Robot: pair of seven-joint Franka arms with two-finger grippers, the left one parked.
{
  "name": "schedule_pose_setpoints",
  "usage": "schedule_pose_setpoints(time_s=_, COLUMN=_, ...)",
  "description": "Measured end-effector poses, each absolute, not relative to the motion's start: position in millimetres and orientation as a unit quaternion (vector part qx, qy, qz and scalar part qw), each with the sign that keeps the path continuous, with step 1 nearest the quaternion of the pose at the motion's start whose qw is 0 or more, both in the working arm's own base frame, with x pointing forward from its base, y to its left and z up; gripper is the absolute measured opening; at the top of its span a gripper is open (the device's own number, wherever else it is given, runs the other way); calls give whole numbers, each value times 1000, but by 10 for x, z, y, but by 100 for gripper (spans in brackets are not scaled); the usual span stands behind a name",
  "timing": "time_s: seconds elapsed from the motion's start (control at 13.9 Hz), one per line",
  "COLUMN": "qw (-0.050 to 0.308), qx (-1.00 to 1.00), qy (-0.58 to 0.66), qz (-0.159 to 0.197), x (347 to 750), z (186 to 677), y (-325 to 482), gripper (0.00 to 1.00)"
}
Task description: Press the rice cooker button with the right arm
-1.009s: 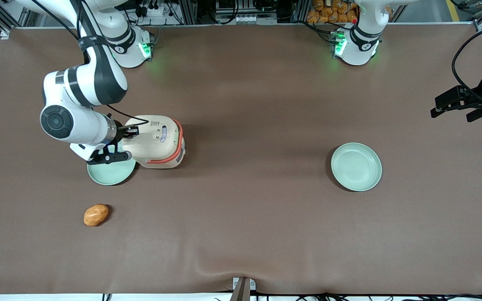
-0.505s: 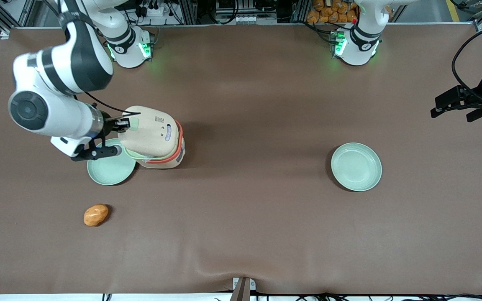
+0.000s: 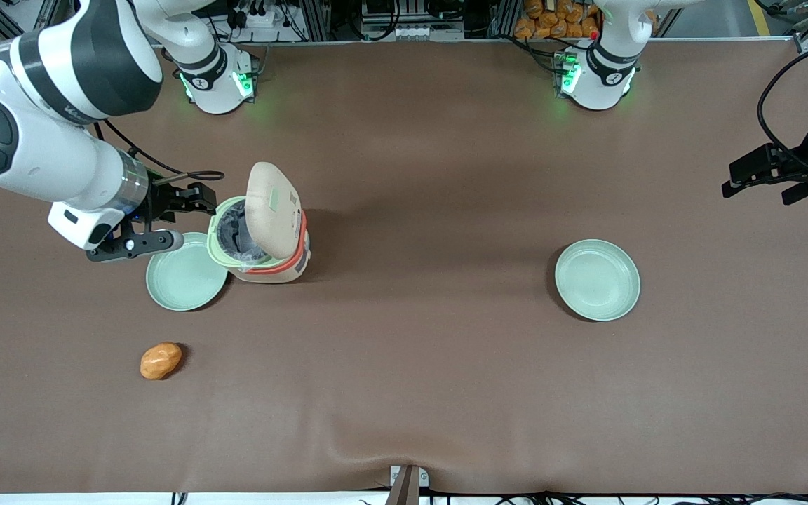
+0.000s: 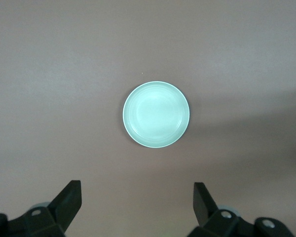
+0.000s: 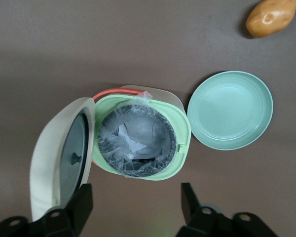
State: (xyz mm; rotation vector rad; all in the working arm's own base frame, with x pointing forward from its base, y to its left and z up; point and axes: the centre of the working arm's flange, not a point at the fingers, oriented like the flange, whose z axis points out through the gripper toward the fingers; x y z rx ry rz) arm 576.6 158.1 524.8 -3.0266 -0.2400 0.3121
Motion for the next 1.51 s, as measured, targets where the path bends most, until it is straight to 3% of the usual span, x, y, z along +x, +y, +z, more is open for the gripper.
schedule_pose_setpoints(time_s=0.07, qw=46, qx=-991, qy=-82, qz=98, x=5766, z=5275, y=1615, gripper=98)
schedule_pose_setpoints(time_s=0.14, qw=47, qx=-991, qy=-86, qz=92, x=5768, z=5328, y=1664, gripper=100)
schedule_pose_setpoints(time_s=0.43, qw=45, qx=-995, qy=-85, qz=41, x=5839, z=5802, y=1598, gripper=100)
schedule_pose_setpoints(time_s=0.72, qw=28, qx=-999, qy=-47, qz=2, x=5840, z=6216, y=932, gripper=100)
schedule_pose_setpoints(time_s=1.08, qw=14, qx=-999, qy=-41, qz=14, x=5796, z=6280, y=219, gripper=100)
schedule_pose_setpoints(time_s=1.51, qw=13, qx=-999, qy=-29, qz=19, x=5797, z=6246, y=70, gripper=100)
